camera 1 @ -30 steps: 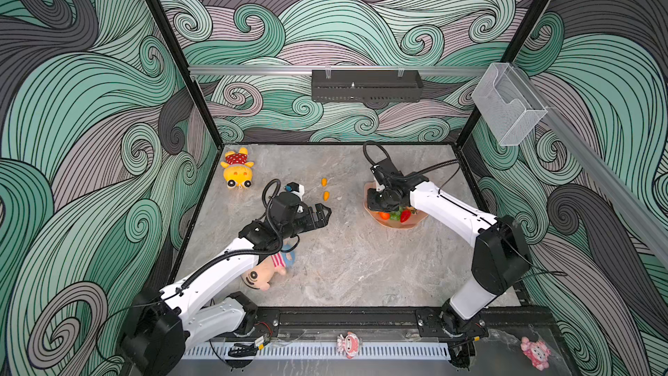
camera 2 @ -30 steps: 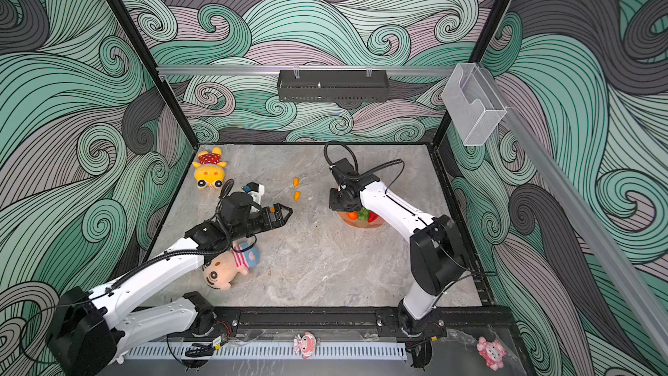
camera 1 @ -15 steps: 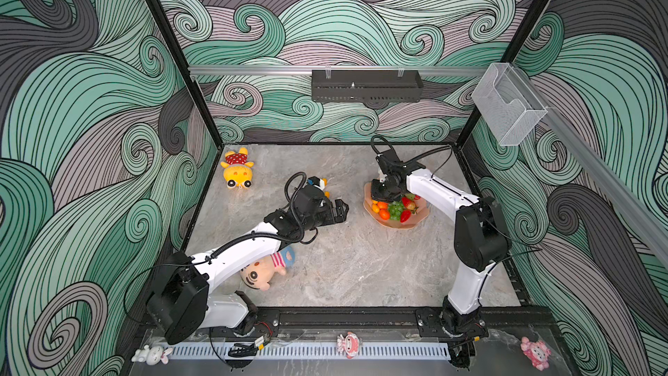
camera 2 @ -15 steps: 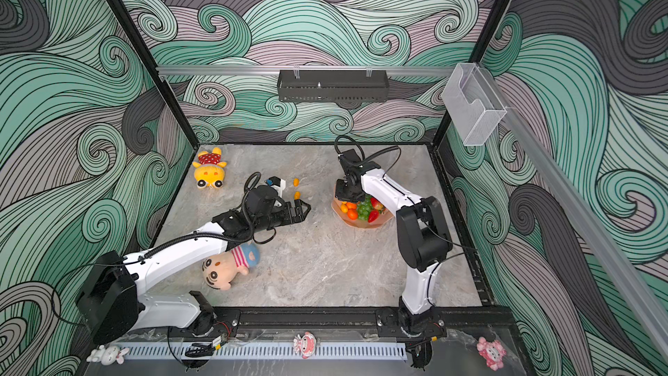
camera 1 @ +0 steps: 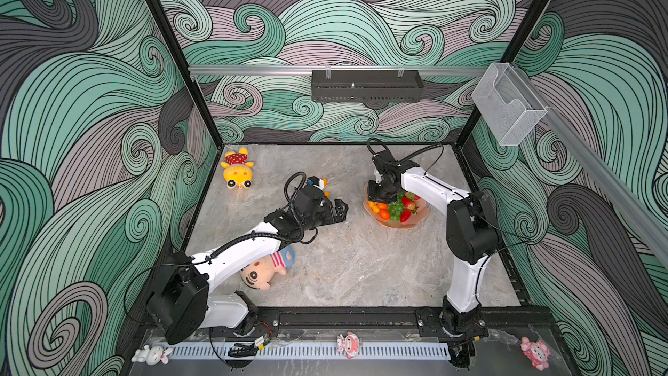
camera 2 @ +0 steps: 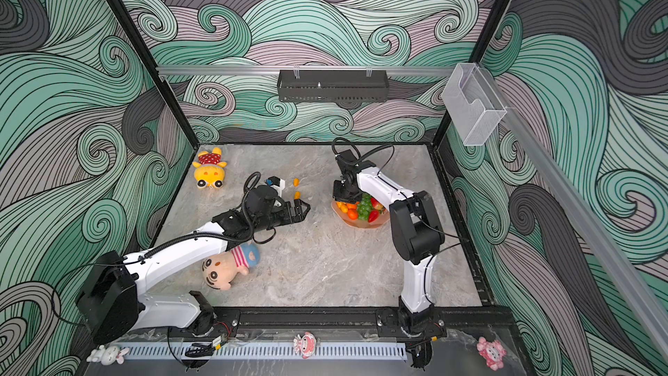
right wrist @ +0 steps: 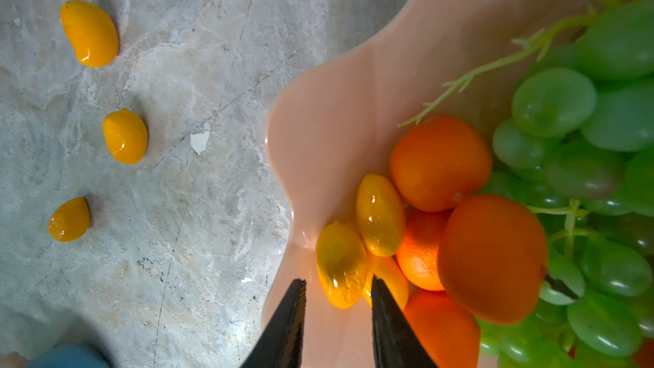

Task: Arrange fruit in a fruit bowl
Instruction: Place the fruit in the fruit bowl.

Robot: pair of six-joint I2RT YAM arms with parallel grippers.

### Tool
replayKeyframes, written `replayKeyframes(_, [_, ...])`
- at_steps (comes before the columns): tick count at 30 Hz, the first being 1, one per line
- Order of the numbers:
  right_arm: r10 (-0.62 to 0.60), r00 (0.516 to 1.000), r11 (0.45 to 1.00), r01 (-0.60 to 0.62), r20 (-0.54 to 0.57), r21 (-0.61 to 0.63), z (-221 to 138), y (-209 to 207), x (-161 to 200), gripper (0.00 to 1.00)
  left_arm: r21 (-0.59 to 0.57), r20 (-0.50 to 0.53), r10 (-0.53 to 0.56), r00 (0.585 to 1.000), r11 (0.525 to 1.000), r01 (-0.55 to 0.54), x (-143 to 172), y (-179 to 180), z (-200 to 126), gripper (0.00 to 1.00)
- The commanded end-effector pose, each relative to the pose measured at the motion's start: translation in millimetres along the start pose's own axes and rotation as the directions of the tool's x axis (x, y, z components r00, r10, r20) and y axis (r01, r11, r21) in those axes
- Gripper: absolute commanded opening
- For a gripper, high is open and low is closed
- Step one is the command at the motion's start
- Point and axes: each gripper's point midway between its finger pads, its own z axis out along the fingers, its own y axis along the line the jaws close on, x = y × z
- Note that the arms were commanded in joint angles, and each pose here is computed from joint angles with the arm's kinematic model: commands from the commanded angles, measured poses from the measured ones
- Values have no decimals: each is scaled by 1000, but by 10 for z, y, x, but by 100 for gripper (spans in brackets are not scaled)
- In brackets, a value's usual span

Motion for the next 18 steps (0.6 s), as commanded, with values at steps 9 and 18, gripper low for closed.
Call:
replayKeyframes(9, [-86,991,996,85,98,19,-419,237,-30,32,-105,92,56,994,993,-47,-272,101,-321,99])
replayKeyframes(18, [-202,971,978,206,132,-20,-428,1140,100,35,-142,143,16,990,990,5,-494,523,-706,99])
